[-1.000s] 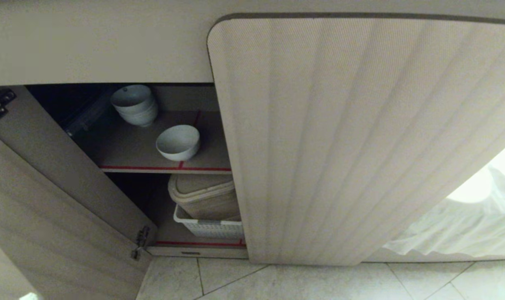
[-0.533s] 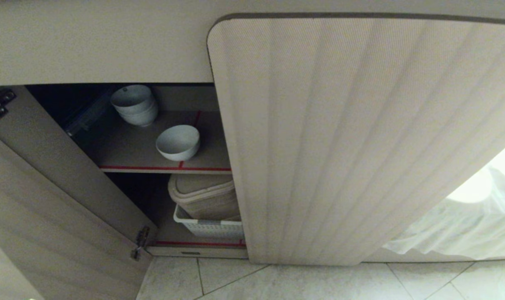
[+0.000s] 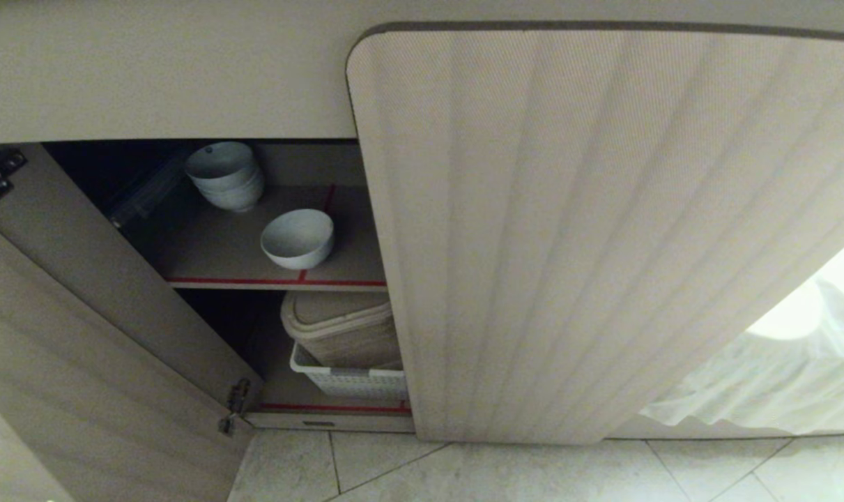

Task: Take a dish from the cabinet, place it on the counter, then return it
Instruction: Close the cabinet door

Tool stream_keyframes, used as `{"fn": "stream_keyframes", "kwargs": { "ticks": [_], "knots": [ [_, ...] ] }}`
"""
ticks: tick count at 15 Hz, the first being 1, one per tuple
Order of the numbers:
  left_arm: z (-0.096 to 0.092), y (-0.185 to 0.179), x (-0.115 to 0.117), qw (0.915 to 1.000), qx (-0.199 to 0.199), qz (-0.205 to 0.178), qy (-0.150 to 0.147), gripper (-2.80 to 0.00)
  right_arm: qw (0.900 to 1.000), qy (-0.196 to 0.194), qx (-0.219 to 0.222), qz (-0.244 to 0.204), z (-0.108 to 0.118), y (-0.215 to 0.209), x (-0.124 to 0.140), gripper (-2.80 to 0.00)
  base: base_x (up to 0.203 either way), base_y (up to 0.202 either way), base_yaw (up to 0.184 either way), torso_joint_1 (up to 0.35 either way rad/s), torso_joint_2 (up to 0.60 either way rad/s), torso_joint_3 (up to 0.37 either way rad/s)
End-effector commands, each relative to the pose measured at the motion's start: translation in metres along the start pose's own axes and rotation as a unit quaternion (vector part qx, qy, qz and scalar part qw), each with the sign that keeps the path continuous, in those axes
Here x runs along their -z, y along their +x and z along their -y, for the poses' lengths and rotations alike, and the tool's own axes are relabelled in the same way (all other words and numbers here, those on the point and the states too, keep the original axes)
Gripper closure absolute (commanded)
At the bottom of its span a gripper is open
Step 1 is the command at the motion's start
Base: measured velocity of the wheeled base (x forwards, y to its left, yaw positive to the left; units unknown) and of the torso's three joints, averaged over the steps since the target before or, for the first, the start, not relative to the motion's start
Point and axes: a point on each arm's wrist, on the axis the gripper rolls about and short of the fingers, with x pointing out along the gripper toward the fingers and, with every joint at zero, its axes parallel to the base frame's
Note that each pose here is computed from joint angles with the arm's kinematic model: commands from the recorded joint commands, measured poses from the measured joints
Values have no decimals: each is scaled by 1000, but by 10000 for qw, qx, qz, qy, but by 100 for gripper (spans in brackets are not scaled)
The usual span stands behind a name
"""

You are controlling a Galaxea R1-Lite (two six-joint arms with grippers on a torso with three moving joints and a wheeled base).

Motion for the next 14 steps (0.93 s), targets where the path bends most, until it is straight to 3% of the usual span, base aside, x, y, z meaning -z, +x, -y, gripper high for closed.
{"fn": "stream_keyframes", "kwargs": {
  "ticks": [1, 3, 6, 8, 14],
  "knots": [
    [0, 0, 0, 9996, 75, -22, 262, 0, 10000, 0, 0, 3, 0, 0, 0, 0, 0, 0, 0, 0, 0, 0],
    [0, -3, 1, 9987, 331, 127, 357, 0, 10000, -5, 1, 3, 0, 0, 0, 0, 0, 0, 0, 0, 0, 0],
    [-1, -21, 8, 9945, 260, 930, 408, 0, 10000, 0, -1, 3, 0, 0, 0, 0, 0, 0, 0, 0, 0, 0],
    [-3, -22, 19, 9968, -171, 658, 418, 0, 10000, -4, 0, 3, 0, 0, 0, 0, 0, 0, 0, 0, 0, 0],
    [-3, -22, 19, 9959, -154, 649, 606, 0, 10000, 0, 0, 3, 0, 0, 0, 0, 0, 0, 0, 0, 0, 0]
  ]
}}
